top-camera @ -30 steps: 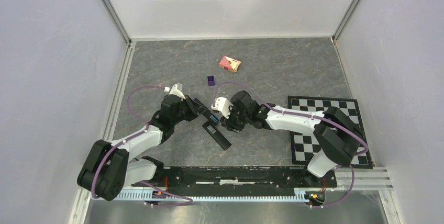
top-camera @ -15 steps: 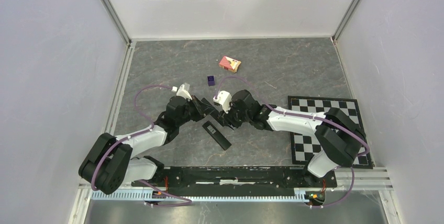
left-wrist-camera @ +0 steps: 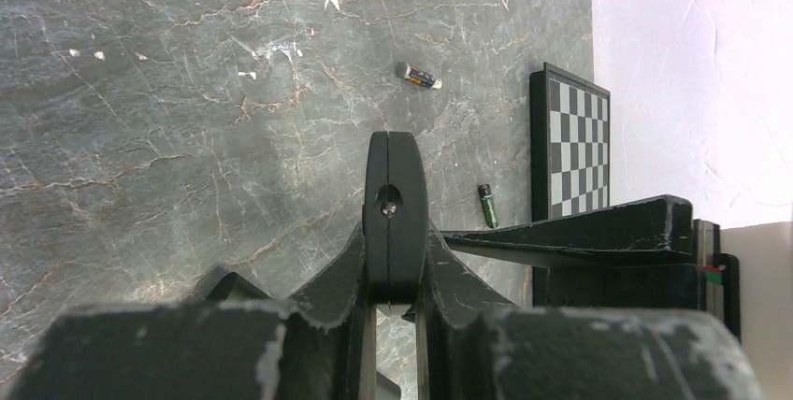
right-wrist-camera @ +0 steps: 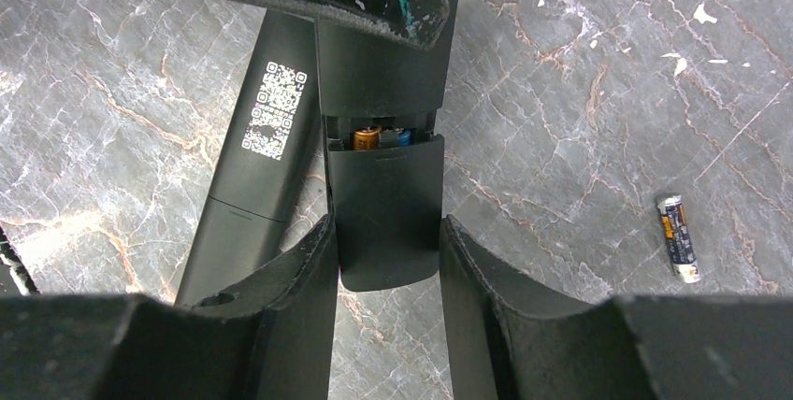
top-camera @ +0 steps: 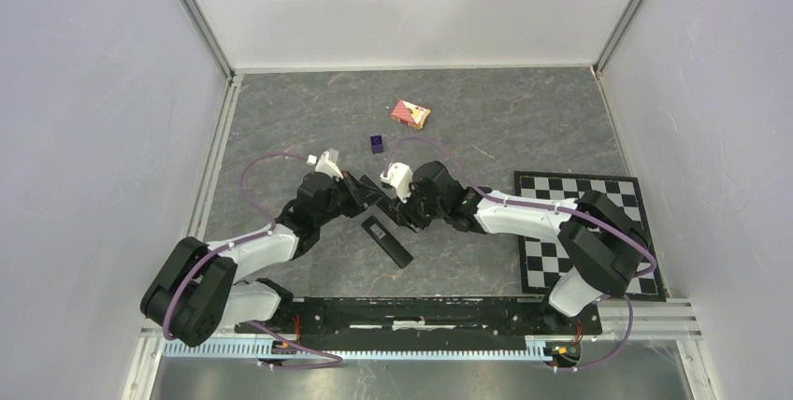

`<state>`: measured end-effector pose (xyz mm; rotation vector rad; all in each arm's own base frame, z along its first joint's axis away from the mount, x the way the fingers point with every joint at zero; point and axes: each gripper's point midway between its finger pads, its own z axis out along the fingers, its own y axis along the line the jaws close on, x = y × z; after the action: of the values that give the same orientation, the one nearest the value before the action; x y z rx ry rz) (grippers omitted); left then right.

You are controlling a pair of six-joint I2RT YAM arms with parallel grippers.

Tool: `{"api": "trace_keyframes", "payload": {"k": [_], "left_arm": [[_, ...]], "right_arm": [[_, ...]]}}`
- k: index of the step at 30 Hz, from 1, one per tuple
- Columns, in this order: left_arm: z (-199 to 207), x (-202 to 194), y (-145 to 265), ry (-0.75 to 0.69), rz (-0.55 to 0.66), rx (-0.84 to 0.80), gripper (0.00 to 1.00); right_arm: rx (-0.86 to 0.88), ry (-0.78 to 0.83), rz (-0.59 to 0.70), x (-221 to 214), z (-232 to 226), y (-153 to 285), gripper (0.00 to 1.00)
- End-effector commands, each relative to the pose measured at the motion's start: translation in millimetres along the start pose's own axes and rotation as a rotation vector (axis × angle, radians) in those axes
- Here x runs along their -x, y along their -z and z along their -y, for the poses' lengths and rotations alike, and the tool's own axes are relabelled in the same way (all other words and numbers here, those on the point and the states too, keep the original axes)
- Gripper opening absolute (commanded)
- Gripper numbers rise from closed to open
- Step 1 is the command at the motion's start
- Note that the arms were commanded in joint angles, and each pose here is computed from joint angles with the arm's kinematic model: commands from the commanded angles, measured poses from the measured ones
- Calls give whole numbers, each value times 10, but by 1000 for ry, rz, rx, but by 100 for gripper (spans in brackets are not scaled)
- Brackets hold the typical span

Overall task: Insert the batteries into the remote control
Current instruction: Load the battery cover into the remote control.

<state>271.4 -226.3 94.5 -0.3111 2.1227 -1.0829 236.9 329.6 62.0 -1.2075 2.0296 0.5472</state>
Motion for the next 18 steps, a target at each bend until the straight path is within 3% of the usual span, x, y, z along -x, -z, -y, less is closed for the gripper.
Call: {"api": "trace_keyframes", "payload": {"k": [1, 18], "left_arm": [[174, 91, 15, 19, 36, -65, 2], [345, 63, 87, 81, 18, -145, 2]], "right_arm": [[10, -5, 47, 141, -3, -45, 44], [37, -13, 68, 194, -43, -115, 43]]}}
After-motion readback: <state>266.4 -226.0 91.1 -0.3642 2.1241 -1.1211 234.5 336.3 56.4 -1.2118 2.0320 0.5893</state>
